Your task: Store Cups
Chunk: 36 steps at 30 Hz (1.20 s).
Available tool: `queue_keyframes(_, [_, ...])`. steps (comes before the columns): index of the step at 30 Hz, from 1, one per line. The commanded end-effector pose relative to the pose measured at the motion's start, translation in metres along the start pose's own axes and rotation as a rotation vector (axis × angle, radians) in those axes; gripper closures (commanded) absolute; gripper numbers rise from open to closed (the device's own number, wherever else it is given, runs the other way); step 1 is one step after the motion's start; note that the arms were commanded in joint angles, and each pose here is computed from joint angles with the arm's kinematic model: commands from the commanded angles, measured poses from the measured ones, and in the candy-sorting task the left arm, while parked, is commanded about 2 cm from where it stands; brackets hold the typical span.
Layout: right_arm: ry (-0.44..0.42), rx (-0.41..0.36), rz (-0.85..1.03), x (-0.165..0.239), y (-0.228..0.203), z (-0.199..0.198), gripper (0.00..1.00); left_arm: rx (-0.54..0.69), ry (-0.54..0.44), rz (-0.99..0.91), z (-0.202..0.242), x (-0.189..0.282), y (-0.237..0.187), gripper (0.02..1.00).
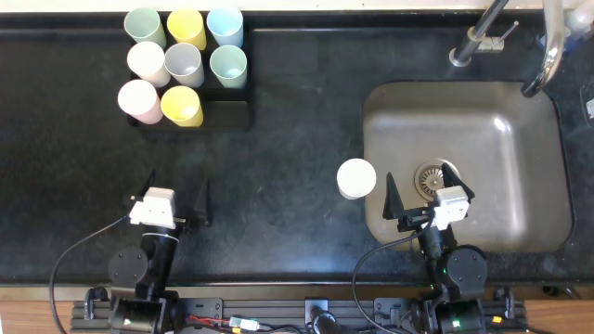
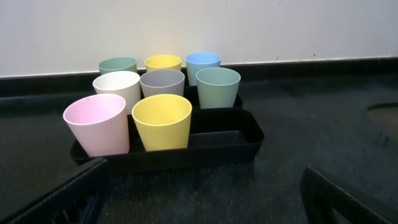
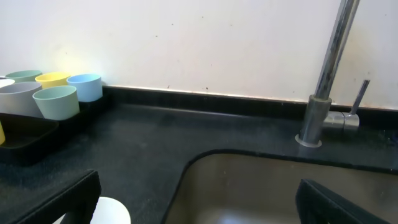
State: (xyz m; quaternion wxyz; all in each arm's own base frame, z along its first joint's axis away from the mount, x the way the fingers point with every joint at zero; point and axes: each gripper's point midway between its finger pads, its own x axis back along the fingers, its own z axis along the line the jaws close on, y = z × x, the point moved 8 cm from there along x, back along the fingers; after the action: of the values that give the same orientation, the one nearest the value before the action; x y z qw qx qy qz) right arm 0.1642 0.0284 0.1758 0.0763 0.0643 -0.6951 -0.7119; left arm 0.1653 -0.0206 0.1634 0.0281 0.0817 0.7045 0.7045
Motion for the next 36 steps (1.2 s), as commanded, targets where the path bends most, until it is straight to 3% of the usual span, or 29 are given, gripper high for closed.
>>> queue_keyframes(1, [-0.010, -0.001, 0.002, 0.000, -0.004, -0.001, 0.005, 0.014, -0.004, -0.004, -0.001, 0.001, 0.000, 0.018])
queue_keyframes(32, [-0.036, 0.002, -0.006, 0.000, -0.002, -0.004, 0.003, 0.014, -0.004, -0.004, -0.001, 0.001, 0.000, 0.018])
queue_keyframes(36, [-0.028, -0.108, -0.070, 0.001, 0.010, -0.003, 0.003, 0.014, -0.004, -0.004, -0.001, 0.001, 0.000, 0.018])
